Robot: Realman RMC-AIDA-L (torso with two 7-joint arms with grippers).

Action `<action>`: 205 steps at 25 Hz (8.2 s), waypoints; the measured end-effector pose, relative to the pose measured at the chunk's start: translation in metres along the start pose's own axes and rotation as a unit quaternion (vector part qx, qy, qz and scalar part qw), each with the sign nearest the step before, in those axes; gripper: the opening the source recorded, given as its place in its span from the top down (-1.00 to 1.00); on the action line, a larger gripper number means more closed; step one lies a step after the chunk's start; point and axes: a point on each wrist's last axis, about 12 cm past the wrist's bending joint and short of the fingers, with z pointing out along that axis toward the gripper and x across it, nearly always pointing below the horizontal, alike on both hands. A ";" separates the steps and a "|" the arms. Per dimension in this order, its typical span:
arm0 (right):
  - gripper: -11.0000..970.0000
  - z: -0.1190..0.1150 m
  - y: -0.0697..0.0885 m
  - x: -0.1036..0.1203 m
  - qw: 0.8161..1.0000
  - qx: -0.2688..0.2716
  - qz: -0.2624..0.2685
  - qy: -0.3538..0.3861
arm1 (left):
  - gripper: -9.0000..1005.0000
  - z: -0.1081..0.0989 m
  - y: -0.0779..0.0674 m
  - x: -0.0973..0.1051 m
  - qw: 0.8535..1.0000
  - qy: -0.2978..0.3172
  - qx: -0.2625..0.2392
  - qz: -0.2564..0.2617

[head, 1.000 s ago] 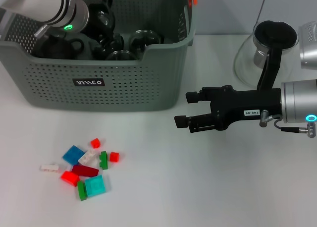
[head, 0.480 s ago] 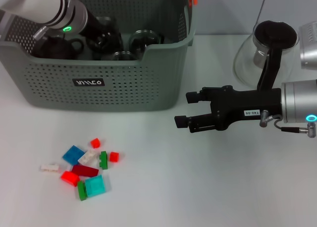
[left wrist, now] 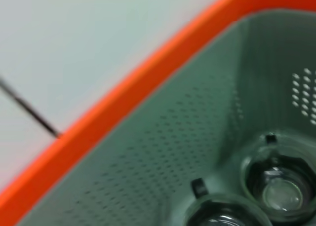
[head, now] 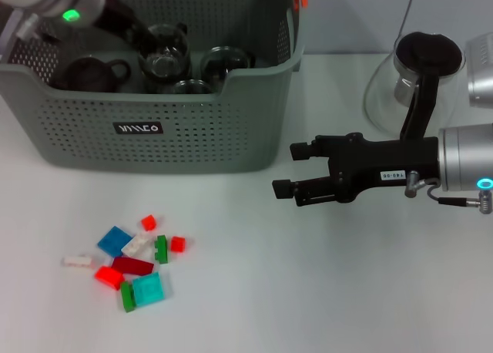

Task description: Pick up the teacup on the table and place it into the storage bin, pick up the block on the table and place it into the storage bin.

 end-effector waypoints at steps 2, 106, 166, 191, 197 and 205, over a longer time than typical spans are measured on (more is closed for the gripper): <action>-0.89 0.000 0.000 0.000 1.000 0.000 -0.001 0.000 | -0.22 -0.017 0.006 0.000 1.000 -0.007 -0.007 -0.011; -0.89 0.001 -0.004 -0.007 1.000 0.014 0.011 -0.017 | 0.32 -0.033 -0.080 0.132 0.904 0.201 0.264 0.268; -0.89 -0.004 -0.007 -0.008 1.000 0.022 0.010 -0.017 | -0.70 -0.126 -0.055 0.046 0.957 0.003 0.118 0.265; -0.89 -0.004 -0.008 -0.004 0.999 0.029 0.018 -0.022 | -0.76 -0.069 -0.098 0.123 0.901 0.156 0.270 0.300; -0.89 -0.003 -0.009 -0.005 0.999 0.029 0.017 -0.022 | -0.74 -0.064 -0.101 0.125 0.892 0.159 0.283 0.314; -0.89 -0.003 -0.009 -0.005 0.999 0.029 0.020 -0.022 | -0.64 -0.058 -0.101 0.123 0.886 0.156 0.284 0.332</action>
